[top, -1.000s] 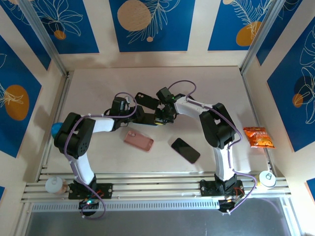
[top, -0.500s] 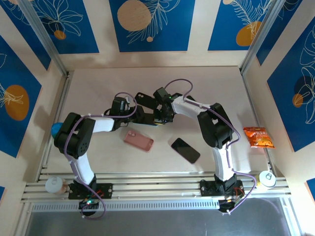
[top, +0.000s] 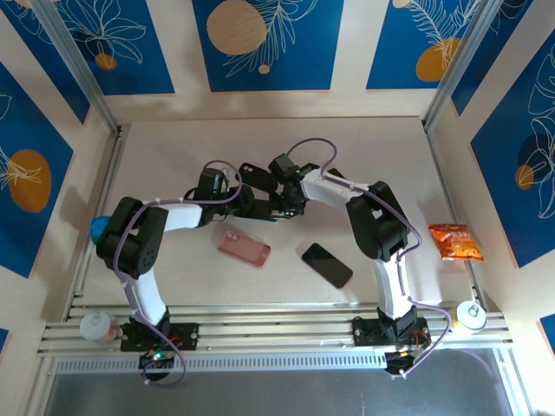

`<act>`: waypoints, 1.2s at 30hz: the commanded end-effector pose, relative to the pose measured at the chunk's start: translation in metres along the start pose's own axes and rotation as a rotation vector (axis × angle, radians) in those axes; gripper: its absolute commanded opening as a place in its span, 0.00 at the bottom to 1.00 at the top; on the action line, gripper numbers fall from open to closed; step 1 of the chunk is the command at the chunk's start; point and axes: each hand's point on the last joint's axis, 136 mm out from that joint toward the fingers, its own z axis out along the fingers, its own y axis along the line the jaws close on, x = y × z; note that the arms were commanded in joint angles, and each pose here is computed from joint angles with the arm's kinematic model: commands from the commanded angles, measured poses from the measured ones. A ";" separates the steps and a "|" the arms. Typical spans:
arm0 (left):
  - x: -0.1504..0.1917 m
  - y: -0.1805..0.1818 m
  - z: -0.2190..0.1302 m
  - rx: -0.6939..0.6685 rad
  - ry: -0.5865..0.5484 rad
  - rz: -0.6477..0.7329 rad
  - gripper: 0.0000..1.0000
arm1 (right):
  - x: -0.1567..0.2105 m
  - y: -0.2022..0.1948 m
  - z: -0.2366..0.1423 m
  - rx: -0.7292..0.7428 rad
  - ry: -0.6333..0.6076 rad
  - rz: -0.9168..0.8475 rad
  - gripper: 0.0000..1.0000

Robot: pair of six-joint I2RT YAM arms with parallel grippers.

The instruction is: Put the phone into the phone case

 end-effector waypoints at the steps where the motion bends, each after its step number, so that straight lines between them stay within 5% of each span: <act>1: 0.027 0.031 0.011 -0.100 0.103 -0.025 0.55 | 0.102 -0.064 0.075 0.238 0.348 -0.003 0.00; 16: 0.036 0.042 0.022 -0.120 0.140 -0.058 0.54 | 0.150 -0.105 0.113 0.362 0.481 -0.068 0.00; 36: 0.047 0.058 0.027 -0.149 0.149 -0.078 0.54 | 0.162 -0.119 0.130 0.396 0.551 -0.086 0.00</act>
